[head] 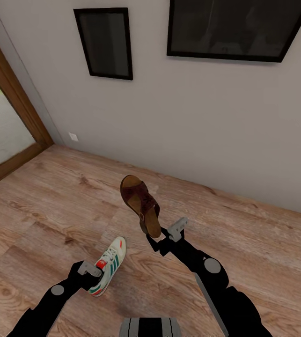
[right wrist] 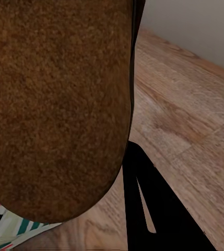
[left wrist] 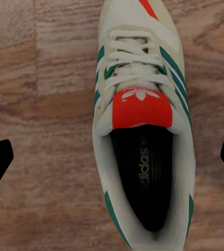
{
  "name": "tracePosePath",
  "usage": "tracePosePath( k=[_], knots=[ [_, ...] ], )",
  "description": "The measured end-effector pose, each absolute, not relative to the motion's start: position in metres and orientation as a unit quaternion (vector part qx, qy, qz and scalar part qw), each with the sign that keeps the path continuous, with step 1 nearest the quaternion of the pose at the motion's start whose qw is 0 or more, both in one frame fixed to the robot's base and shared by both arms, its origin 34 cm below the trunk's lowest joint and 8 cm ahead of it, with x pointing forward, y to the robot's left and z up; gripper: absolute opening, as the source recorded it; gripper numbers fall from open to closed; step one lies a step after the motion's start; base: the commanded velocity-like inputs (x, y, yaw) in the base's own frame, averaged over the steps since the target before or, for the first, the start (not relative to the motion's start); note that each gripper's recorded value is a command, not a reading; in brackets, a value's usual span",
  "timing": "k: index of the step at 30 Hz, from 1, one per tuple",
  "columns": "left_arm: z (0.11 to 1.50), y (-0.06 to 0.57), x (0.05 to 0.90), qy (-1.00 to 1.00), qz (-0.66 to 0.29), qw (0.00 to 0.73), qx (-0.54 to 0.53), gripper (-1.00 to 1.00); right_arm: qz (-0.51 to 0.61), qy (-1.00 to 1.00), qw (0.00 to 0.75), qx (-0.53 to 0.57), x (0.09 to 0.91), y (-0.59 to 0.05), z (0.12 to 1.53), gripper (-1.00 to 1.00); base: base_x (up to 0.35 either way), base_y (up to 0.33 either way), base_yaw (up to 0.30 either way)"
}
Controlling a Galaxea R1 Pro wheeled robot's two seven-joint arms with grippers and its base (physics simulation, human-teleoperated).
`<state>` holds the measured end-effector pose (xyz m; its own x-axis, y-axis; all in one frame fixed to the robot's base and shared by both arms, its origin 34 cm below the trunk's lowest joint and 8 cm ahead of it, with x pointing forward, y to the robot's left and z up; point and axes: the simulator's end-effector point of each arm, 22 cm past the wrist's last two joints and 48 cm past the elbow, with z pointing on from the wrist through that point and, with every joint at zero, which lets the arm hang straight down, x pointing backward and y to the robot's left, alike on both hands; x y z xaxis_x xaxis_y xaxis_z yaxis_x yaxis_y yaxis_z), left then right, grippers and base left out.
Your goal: Pick up the two gym shoes and the two sandals from the corridor floor and place them onto the hallstand (shoe rack) in the corridor, making sure they are on the rack and not on the floor. Arrange them so the two gym shoes are next to each other and the two sandals are next to each other.
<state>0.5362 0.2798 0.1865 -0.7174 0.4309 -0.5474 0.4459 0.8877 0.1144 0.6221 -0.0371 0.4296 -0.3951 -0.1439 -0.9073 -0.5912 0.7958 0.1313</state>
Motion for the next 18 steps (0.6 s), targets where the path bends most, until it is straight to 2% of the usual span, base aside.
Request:
tracePosePath(
  k=[18],
  knots=[
    [0.17, 0.28, 0.525, 0.932, -0.017, 0.276, 0.236, 1.0, 0.228, 0.813, 0.486, -0.224, 0.619, -0.037, 0.41, -1.0, 0.0, 0.0, -0.001]
  ],
)
